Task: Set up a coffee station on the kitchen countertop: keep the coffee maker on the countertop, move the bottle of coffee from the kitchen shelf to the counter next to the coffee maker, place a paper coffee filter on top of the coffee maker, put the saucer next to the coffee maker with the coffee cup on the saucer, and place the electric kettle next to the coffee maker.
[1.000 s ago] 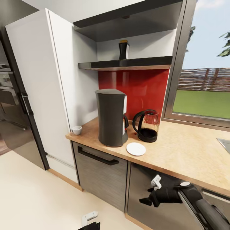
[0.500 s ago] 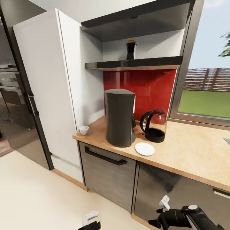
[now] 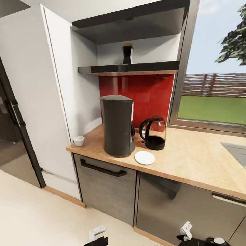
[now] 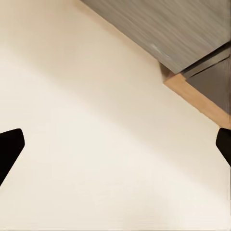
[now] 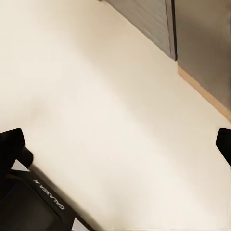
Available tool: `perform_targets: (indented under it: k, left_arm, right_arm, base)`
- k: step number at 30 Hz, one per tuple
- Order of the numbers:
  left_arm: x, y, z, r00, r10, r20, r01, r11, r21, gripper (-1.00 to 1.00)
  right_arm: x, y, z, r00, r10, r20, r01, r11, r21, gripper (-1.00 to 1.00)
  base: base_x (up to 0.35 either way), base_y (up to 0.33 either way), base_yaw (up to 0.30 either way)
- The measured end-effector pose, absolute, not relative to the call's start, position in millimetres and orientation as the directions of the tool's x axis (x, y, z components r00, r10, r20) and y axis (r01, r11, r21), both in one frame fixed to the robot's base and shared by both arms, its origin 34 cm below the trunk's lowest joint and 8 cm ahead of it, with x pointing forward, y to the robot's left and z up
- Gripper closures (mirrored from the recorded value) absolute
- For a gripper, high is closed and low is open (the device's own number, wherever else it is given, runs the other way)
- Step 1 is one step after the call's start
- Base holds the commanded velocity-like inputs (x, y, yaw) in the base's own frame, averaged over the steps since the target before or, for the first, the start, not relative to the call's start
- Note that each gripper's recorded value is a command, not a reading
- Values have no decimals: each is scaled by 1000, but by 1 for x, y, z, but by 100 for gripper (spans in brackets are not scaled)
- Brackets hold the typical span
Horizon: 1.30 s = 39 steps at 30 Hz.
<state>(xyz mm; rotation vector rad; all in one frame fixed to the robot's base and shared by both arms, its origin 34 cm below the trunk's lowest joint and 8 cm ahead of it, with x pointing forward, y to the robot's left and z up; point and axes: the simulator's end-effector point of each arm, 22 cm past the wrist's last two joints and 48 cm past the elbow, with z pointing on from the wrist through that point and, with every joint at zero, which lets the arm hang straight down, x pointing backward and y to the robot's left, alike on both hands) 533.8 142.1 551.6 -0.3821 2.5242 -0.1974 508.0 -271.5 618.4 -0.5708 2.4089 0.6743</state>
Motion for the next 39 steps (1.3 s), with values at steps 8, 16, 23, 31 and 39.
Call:
perform_targets:
  k: [8, 16, 23, 31, 39]
  left_arm:
    - [535, 142, 553, -793, -314, -523, -228, 948, -223, -100]
    - [536, 144, 554, -791, -313, -526, -229, 948, -221, -100]
    - [537, 144, 556, -789, -313, -529, -228, 948, -222, -100]
    - [537, 145, 556, -788, -314, -530, -229, 948, -220, -100]
    - [537, 146, 556, -788, -314, -530, -230, 948, -220, -100]
  right_arm:
    - [509, -272, 619, -746, -234, -624, -524, 785, 332, -100]
    - [507, -271, 617, -742, -233, -629, -527, 783, 331, -100]
    - [504, -272, 616, -743, -232, -628, -525, 784, 332, -100]
    - [502, -271, 614, -745, -233, -626, -525, 783, 333, -100]
    - [502, -267, 614, -740, -232, -631, -529, 779, 335, -100]
  base:
    - [0, 75, -297]
    - [0, 200, -289]
    - [0, 275, -215]
    - [0, 94, -60]
    - [0, 74, -1]
